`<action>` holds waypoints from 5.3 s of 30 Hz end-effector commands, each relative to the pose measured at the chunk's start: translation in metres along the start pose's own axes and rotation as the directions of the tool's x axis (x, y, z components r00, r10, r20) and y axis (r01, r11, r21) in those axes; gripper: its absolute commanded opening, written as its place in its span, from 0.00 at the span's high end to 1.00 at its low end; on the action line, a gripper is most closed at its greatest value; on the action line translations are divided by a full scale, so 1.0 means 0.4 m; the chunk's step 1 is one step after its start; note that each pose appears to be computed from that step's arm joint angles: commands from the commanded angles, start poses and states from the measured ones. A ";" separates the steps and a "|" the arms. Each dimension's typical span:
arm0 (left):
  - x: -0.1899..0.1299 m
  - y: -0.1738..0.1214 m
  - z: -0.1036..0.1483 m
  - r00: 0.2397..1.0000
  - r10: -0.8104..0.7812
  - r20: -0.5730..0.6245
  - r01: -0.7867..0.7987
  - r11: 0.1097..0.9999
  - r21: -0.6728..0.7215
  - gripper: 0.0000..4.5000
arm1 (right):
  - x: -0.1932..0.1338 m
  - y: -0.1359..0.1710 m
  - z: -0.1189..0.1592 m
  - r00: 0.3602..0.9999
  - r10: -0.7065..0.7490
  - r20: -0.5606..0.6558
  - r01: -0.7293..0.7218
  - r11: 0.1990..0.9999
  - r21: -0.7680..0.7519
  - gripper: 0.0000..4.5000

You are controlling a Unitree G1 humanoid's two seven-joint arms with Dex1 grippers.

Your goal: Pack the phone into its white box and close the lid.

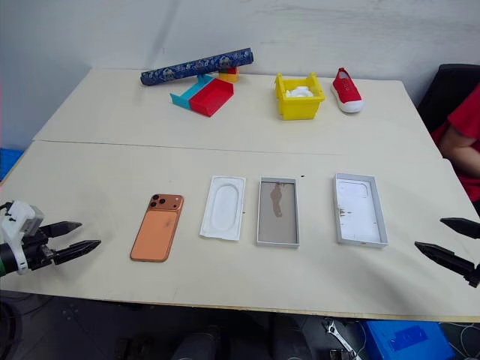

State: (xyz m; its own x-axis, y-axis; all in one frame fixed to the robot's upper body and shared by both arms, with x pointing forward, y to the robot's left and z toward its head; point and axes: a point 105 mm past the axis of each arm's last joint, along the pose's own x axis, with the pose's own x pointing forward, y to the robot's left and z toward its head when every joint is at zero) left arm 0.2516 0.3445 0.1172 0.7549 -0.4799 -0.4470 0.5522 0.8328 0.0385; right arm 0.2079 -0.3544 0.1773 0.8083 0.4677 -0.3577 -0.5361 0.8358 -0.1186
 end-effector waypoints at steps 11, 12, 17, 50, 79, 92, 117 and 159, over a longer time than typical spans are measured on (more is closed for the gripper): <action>-0.007 0.003 0.021 0.999 0.020 0.032 -0.021 1.000 0.017 0.01 | -0.007 -0.004 0.037 0.999 -0.023 0.022 0.024 0.999 -0.040 0.00; -0.007 0.003 0.022 0.999 0.020 0.032 -0.020 1.000 0.016 0.01 | -0.007 -0.004 0.038 0.999 -0.025 0.023 0.026 0.999 -0.041 0.00; -0.002 0.001 0.022 1.000 0.015 0.024 -0.015 1.000 0.015 0.01 | -0.009 -0.006 0.039 0.999 -0.034 0.022 0.035 0.998 -0.044 0.00; 0.302 -0.351 0.202 0.797 -0.579 -0.173 0.427 0.741 -0.518 0.21 | 0.204 0.416 0.200 0.856 0.508 0.099 -0.442 0.817 -0.370 0.00; 0.428 -0.413 0.151 0.781 -0.613 -0.118 0.399 0.636 -0.661 0.90 | 0.207 0.409 0.183 0.864 0.492 0.105 -0.427 0.828 -0.363 0.00; 0.381 -0.390 0.183 0.784 -0.615 -0.078 0.423 0.622 -0.659 0.99 | 0.203 0.411 0.169 0.868 0.491 0.079 -0.431 0.822 -0.372 0.00; 0.510 -0.595 0.334 0.668 -0.742 -0.054 0.499 0.500 -0.708 0.99 | 0.191 0.346 0.126 0.942 0.333 0.037 -0.304 0.895 -0.328 0.00; 0.385 -0.612 0.366 0.582 -0.809 -0.080 0.695 0.547 -0.467 0.12 | 0.217 0.356 0.118 0.942 0.331 0.049 -0.298 0.897 -0.327 0.00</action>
State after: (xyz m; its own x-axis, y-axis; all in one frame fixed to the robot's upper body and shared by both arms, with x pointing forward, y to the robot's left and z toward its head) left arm 0.2950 0.0293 0.1541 0.0107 -0.9155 -0.4022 0.5891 0.3308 -0.7373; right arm 0.2127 -0.1845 0.1696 0.5988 0.7194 -0.3519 -0.8006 0.5267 -0.2856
